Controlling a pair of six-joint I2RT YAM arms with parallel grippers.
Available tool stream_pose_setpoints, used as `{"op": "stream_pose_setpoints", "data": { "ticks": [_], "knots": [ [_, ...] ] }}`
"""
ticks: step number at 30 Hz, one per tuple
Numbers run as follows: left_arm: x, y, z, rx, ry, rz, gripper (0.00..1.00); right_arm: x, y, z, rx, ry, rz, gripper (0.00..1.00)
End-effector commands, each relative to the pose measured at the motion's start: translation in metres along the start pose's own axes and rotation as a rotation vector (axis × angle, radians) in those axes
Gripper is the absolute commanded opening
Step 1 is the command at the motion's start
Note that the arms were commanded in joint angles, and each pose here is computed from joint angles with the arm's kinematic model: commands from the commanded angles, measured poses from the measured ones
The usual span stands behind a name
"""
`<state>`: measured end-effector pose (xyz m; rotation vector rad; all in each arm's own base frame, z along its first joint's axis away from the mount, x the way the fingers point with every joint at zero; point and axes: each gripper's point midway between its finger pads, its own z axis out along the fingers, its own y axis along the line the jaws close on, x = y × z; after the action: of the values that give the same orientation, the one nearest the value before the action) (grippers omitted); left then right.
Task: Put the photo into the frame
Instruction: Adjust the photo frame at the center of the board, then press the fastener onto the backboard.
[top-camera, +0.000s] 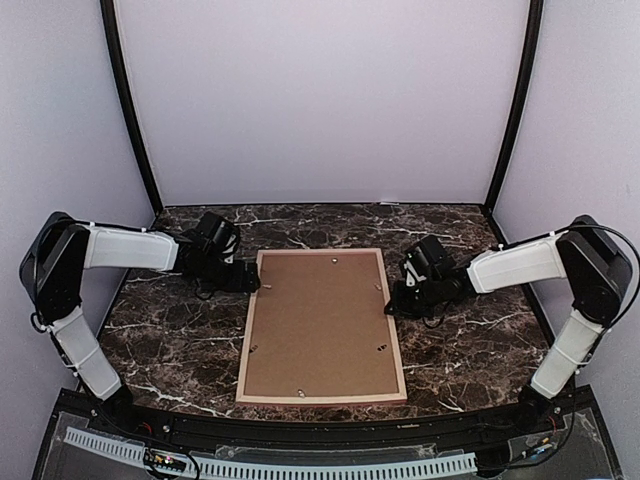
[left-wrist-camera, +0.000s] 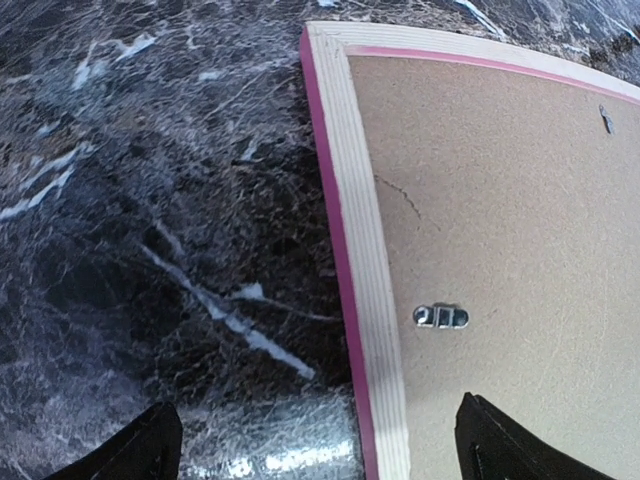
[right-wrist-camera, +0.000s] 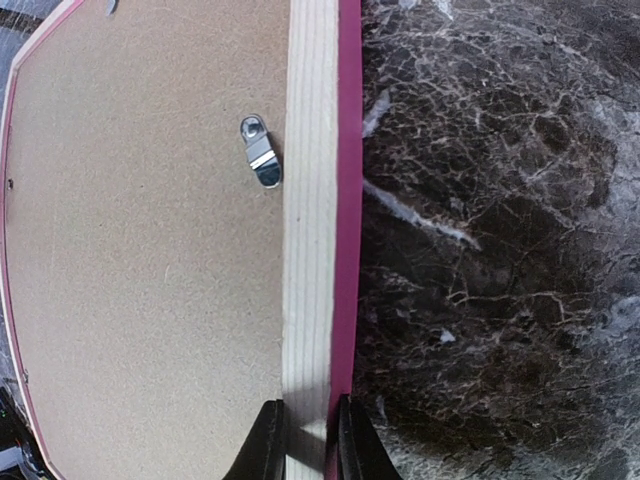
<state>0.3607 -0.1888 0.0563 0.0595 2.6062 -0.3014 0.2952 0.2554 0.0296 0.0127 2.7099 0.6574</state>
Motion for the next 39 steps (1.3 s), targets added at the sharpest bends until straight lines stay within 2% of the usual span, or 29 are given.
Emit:
{"op": "stream_pose_setpoints", "data": {
  "ticks": [1, 9, 20, 23, 39],
  "knots": [
    [-0.009, -0.014, 0.007, 0.049, 0.041, 0.071, 0.98, 0.004, 0.002, 0.003, -0.003, 0.011, 0.001, 0.11],
    [-0.025, -0.024, 0.023, 0.046, 0.083, 0.124, 0.97, 0.009, 0.004, 0.014, -0.019, 0.054, -0.016, 0.13],
    [-0.019, -0.017, 0.039, -0.001, 0.123, 0.139, 0.96, 0.004, 0.012, 0.015, -0.047, 0.044, -0.022, 0.14],
    [-0.022, -0.010, 0.041, -0.043, 0.111, 0.122, 0.95, 0.004, 0.012, 0.014, -0.051, 0.041, -0.015, 0.14],
    [-0.034, -0.011, 0.047, -0.048, 0.068, 0.067, 0.96, 0.006, 0.010, 0.014, -0.048, 0.043, -0.011, 0.15]
  ]
}}
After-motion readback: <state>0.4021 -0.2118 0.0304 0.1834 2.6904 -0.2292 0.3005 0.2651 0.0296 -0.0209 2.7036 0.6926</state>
